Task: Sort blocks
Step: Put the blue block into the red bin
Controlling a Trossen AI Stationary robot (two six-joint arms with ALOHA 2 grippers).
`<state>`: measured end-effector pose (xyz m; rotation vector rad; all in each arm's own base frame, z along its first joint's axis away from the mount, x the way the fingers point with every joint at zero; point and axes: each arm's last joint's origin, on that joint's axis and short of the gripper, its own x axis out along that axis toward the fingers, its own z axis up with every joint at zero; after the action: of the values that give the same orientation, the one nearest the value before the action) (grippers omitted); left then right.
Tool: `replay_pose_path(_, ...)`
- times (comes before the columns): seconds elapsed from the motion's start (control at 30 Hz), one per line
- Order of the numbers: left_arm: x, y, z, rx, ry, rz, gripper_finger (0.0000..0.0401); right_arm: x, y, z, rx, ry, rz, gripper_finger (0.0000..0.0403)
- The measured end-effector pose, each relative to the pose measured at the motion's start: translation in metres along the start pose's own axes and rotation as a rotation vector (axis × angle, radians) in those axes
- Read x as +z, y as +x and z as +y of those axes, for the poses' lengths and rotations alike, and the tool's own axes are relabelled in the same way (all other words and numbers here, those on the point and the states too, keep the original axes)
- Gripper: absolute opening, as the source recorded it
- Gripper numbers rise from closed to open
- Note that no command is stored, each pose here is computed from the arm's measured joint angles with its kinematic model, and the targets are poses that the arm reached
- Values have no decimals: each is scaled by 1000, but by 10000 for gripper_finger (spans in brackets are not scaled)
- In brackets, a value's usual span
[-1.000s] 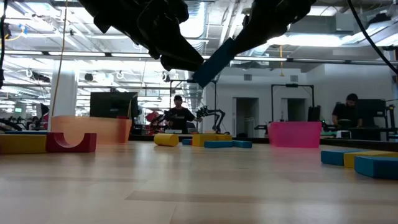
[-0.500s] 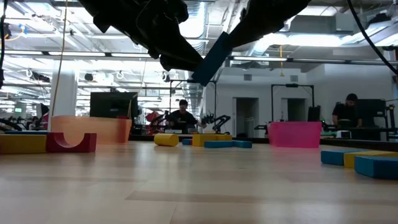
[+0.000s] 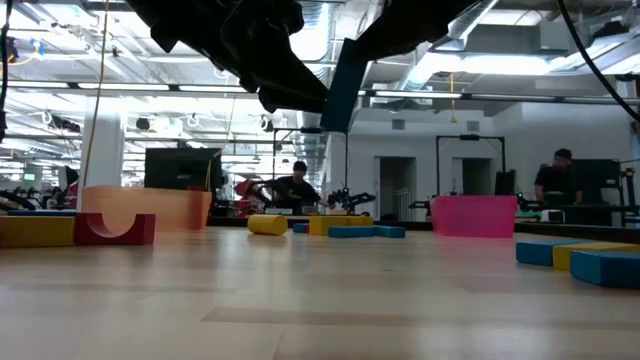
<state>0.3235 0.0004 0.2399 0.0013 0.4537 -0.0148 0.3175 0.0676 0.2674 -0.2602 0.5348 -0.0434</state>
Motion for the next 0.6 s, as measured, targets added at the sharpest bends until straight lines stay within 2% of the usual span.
replay_pose_path(0.47,2,0,0,6,-1,-23,196,4,2,-8,-22,40,-41,71)
replay_pose_path(0.6,-3,0,1,81,0,29,196,-1,3,-12,-48,73,2,71)
